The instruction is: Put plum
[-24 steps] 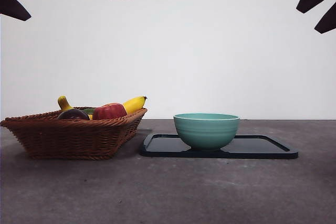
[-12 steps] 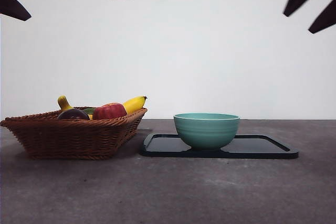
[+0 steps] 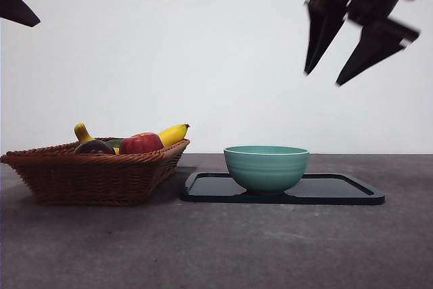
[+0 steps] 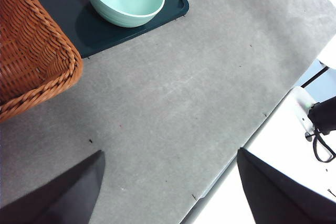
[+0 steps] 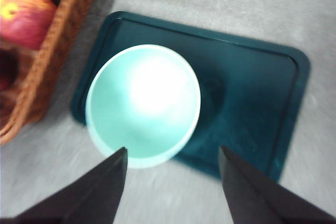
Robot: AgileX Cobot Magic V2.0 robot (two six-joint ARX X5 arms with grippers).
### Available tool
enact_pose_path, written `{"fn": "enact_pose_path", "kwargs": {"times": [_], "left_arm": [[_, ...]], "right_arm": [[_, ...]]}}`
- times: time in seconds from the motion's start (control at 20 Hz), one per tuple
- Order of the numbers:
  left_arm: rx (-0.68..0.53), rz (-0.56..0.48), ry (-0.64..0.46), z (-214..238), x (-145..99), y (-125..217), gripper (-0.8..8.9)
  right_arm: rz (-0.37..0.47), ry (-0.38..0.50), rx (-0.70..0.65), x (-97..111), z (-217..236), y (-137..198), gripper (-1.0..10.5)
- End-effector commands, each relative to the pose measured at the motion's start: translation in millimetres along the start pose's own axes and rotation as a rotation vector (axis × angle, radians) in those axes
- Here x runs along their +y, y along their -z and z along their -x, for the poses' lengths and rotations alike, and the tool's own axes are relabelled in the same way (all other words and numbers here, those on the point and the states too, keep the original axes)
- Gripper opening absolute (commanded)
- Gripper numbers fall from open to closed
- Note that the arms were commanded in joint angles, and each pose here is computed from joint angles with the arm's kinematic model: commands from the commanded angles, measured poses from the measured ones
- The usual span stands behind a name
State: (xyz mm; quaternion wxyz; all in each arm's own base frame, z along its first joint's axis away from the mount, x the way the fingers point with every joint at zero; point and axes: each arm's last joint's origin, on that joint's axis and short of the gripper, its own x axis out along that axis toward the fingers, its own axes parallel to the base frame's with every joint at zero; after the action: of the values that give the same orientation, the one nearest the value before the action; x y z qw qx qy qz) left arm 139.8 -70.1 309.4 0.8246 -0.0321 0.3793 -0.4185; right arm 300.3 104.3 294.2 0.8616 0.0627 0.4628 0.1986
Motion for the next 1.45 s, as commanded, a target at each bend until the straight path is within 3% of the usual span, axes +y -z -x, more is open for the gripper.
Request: {"fn": "enact_pose_path", "kwargs": {"times": [0.05, 0.6, 0.75, 0.95, 1.2, 1.45], "left_arm": [[-0.019, -0.025, 0.008, 2, -2, -5, 4.00], [-0.019, -0.025, 0.008, 2, -2, -5, 4.00], [-0.019, -0.024, 0.008, 2, -2, -5, 4.01], [-0.019, -0.025, 0.008, 2, -2, -5, 4.01], [-0.019, -0.025, 0.008, 2, -2, -5, 4.01], [-0.019, -0.025, 0.008, 2, -2, -5, 4.01]], "right_arm": [[0.013, 0.003, 0.011, -2, -22, -9, 2.8], [0.001, 0.032, 0.090, -17, -104, -4, 2.7], [-0.002, 0.058, 0.110, -20, -117, -1, 1.9], [0.013, 0.046, 0.084, -19, -118, -3, 0.2], [0.001, 0.042, 0.038, -17, -113, -10, 0.1], [0.020, 0.024, -0.057, -5, -72, -22, 0.1]]}}
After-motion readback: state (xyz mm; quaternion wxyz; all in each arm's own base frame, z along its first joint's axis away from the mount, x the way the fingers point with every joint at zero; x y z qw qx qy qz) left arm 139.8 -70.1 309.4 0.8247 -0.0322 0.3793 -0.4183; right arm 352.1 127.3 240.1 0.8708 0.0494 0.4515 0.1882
